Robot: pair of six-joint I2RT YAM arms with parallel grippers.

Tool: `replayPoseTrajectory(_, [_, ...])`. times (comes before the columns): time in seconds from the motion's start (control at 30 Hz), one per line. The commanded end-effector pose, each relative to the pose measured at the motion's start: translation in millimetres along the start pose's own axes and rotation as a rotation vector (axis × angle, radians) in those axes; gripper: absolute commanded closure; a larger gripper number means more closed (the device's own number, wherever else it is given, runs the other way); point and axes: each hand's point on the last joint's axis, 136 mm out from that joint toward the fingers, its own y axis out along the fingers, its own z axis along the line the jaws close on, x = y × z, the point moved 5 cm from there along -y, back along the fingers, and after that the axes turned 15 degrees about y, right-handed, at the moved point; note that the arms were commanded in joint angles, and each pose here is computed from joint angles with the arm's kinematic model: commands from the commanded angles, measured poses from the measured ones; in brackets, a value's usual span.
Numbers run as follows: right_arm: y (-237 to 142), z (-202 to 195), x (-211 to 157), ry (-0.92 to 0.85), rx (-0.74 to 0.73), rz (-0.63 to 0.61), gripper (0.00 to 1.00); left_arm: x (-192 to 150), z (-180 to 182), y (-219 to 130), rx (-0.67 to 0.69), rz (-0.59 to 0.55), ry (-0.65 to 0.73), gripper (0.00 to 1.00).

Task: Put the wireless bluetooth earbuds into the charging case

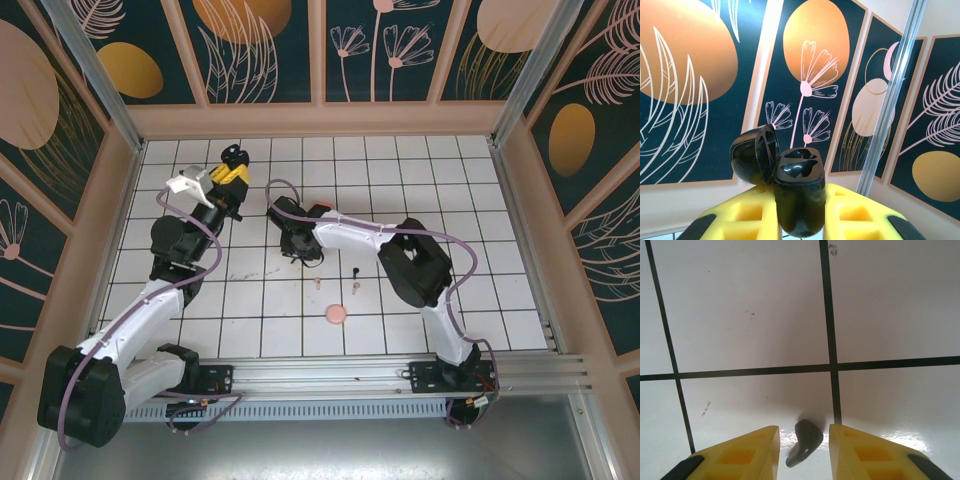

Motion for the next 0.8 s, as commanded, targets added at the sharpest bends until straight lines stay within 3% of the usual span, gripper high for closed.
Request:
replayPoseTrajectory(0.0, [7.7, -1.0, 0.3, 0.021, -0.023, 0.019, 0.69, 14.1, 0.8, -4.8, 0.013, -0.061, 0.009, 1.00])
replayPoseTrajectory(0.57, [17.7, -3.2, -6.9, -0.014, -0.043, 0.034, 0.76, 19.2, 0.1, -7.7, 0.015, -0.075, 0.013, 1.00])
replayPoseTrajectory(0.77, [19.2, 2.4, -9.4, -0.136, -0.032, 0.051, 0.79, 19.4, 0.1, -7.2, 0.013, -0.075, 0.008, 1.00])
